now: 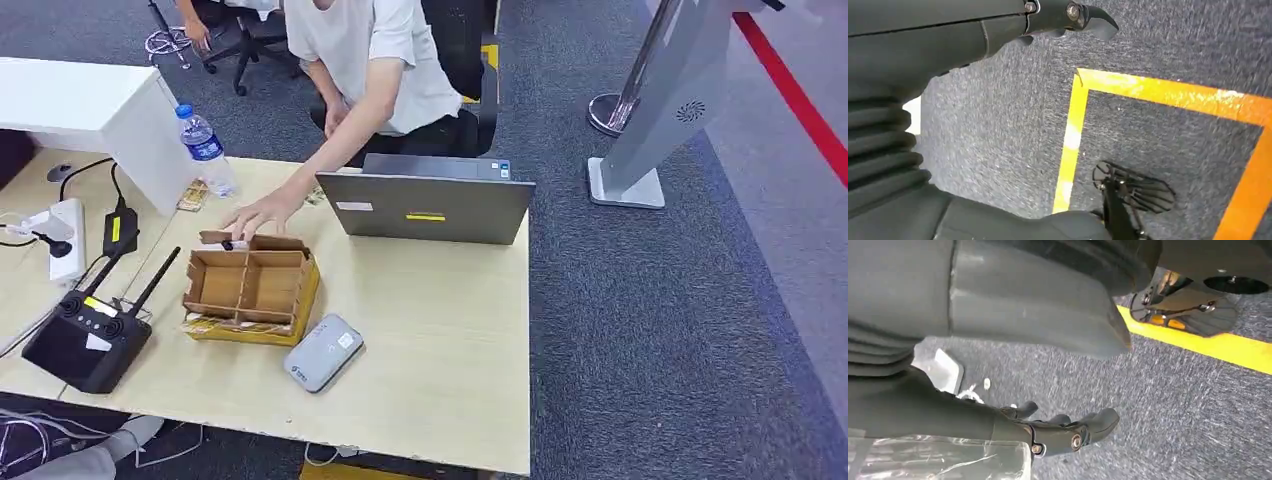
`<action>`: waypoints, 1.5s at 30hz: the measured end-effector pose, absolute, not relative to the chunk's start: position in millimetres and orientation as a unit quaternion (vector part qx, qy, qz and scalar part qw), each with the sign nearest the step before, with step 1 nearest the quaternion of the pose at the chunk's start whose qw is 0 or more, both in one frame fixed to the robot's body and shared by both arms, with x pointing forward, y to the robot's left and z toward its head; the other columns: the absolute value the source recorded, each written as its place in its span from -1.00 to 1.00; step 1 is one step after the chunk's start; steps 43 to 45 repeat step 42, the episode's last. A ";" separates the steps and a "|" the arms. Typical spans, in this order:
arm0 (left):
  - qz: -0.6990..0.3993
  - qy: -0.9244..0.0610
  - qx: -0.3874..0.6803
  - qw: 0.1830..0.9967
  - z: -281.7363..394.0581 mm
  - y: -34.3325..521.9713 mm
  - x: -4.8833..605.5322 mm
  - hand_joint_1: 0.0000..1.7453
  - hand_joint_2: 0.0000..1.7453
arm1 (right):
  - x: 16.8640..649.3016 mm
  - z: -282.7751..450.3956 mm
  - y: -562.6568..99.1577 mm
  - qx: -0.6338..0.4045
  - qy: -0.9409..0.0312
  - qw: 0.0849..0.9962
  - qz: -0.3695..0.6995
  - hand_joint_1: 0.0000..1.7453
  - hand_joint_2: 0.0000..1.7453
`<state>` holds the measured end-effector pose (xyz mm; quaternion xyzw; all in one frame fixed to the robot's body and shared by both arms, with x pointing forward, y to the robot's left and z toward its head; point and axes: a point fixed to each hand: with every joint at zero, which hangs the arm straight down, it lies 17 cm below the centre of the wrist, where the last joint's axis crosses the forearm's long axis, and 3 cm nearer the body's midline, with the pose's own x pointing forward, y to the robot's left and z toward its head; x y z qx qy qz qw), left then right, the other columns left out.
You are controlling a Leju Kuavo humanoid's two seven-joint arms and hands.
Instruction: Pass the card to the sensor for recognition and then transmit it.
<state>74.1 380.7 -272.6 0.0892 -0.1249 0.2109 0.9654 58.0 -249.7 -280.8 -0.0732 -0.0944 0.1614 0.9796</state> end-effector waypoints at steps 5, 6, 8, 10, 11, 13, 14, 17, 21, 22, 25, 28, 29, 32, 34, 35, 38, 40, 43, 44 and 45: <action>0.176 -0.122 0.080 0.973 -274.6 365.2 68.8 1.00 -1.00 | 54.4 -281.0 -254.1 -0.063 -0.098 0.985 0.129 1.00 -1.00; 0.168 -0.122 0.077 0.975 -274.9 361.4 68.0 1.00 -1.00 | 53.6 -281.0 -254.8 -0.061 -0.098 0.986 0.121 1.00 -1.00; 0.153 -0.121 0.072 0.978 -275.6 354.2 65.6 1.00 -1.00 | 52.3 -280.9 -255.8 -0.056 -0.099 0.988 0.108 1.00 -1.00; 0.138 -0.121 0.067 0.981 -276.2 346.9 63.5 1.00 -1.00 | 51.0 -280.8 -257.1 -0.052 -0.101 0.989 0.095 1.00 -1.00; 0.132 -0.120 0.065 0.982 -276.5 343.1 62.6 1.00 -1.00 | 51.0 -280.6 -257.2 -0.049 -0.102 0.990 0.088 1.00 -1.00; 0.120 -0.120 0.060 0.984 -276.9 336.1 60.4 1.00 -1.00 | 49.6 -280.4 -258.2 -0.044 -0.104 0.991 0.076 -1.00 -1.00; 0.112 -0.120 0.056 0.985 -277.1 331.3 59.3 -1.00 -1.00 | 49.7 -280.0 -258.0 -0.040 -0.106 0.991 0.068 -1.00 -1.00; 0.091 -0.119 0.048 0.987 -277.6 320.2 55.6 -1.00 -1.00 | 47.5 -279.6 -259.1 -0.033 -0.107 0.992 0.050 -1.00 -1.00; 0.065 -0.117 0.034 0.990 -278.0 303.3 50.2 -1.00 -1.00 | 45.5 -278.6 -258.7 -0.020 -0.111 0.993 0.024 -1.00 -1.00; 0.060 -0.116 0.031 0.991 -278.1 299.5 48.4 -1.00 -1.00 | 45.8 -278.2 -258.2 -0.016 -0.112 0.993 0.014 -1.00 -1.00; 0.044 -0.114 0.022 0.992 -278.1 288.8 44.7 -1.00 -1.00 | 44.8 -277.3 -257.7 -0.007 -0.115 0.993 -0.008 -1.00 -1.00; 0.033 -0.114 0.014 0.993 -277.8 280.3 42.6 -1.00 -1.00 | 45.8 -276.3 -257.0 0.001 -0.118 0.993 -0.025 -1.00 -1.00; 0.031 -0.114 0.013 0.993 -277.8 278.9 42.4 -1.00 -1.00 | 45.6 -276.2 -256.7 0.002 -0.118 0.993 -0.024 -1.00 -1.00; 0.024 -0.114 0.010 0.993 -277.7 275.0 40.7 -1.00 -1.00 | 45.1 -276.0 -257.6 0.003 -0.119 0.993 -0.019 -1.00 -1.00; 0.021 -0.114 0.009 0.993 -277.6 273.5 40.8 -1.00 -1.00 | 44.9 -275.9 -257.8 0.003 -0.119 0.993 -0.019 -1.00 -1.00; 0.021 -0.114 0.009 0.993 -277.5 272.9 40.9 -1.00 -1.00 | 44.9 -275.9 -257.9 0.003 -0.119 0.993 -0.018 -1.00 -1.00; 0.021 -0.114 0.008 0.993 -277.5 272.7 40.8 -1.00 -1.00 | 44.7 -275.9 -258.3 0.002 -0.120 0.993 -0.016 -1.00 -1.00; 0.021 -0.114 0.008 0.993 -277.5 272.6 40.8 -1.00 -1.00 | 44.8 -275.9 -258.1 0.002 -0.120 0.993 -0.014 -1.00 -1.00; 0.020 -0.114 0.008 0.993 -277.5 272.6 40.8 -1.00 -1.00 | 44.7 -275.9 -257.9 0.003 -0.120 0.993 -0.014 -1.00 -1.00; 0.020 -0.114 0.008 0.993 -277.5 272.6 40.8 -1.00 -1.00 | 44.7 -275.9 -257.9 0.003 -0.120 0.993 -0.014 -1.00 -1.00; 0.020 -0.114 0.008 0.993 -277.5 272.6 40.8 -1.00 -1.00 | 44.7 -275.9 -257.9 0.003 -0.120 0.993 -0.014 -1.00 -1.00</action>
